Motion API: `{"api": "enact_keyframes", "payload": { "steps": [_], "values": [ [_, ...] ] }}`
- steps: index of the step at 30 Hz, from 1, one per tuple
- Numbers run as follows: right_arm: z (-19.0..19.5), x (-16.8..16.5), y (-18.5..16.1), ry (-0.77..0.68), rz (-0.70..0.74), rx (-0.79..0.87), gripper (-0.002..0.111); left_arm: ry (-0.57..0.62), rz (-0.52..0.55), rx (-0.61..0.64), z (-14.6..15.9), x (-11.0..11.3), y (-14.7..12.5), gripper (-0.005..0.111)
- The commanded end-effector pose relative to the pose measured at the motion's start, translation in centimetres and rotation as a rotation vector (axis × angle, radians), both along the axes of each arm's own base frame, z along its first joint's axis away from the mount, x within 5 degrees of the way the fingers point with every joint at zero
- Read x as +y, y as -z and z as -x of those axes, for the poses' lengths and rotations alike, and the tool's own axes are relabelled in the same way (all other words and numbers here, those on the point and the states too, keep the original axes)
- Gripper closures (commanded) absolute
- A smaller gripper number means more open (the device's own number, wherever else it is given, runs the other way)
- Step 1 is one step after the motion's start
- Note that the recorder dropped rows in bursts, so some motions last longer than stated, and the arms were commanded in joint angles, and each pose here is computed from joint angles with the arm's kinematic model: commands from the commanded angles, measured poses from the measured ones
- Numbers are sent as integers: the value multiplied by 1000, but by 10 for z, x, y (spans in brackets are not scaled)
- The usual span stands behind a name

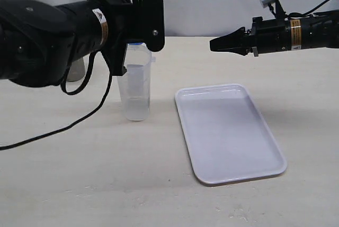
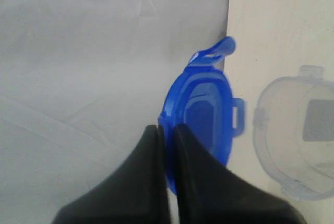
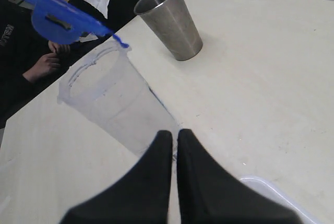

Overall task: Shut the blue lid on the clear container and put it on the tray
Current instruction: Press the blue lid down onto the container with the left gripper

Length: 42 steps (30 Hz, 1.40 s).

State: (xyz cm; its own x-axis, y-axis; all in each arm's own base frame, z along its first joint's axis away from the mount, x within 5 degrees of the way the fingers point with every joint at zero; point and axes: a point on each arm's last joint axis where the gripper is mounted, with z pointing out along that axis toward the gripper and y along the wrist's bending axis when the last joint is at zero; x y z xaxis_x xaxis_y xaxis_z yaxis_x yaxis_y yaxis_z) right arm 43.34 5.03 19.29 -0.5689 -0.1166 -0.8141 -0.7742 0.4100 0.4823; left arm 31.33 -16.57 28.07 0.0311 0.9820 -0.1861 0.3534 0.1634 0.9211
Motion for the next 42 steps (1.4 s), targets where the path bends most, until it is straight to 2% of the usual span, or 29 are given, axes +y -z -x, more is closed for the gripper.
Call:
{"api": "enact_keyframes", "payload": {
  "steps": [1, 9, 15, 21, 27, 42],
  "values": [
    [2, 0, -4, -9, 2, -20, 104, -3, 81, 22, 5, -1, 6, 107],
    [2, 0, -4, -8, 1, -18, 104, 20, 89, 30, 4, -3, 5, 107],
    [2, 0, -4, -8, 1, -18, 104, -3, 59, 53, 1, -3, 18, 107],
    [2, 0, -4, -8, 1, -18, 104, -52, 41, 29, -1, 2, 17, 107],
    [2, 0, -4, -8, 1, -18, 104, 2, 87, 80, 2, -5, 21, 107],
    [2, 0, -4, -9, 2, -20, 104, -19, 140, 128, 4, -5, 24, 107]
  ]
}}
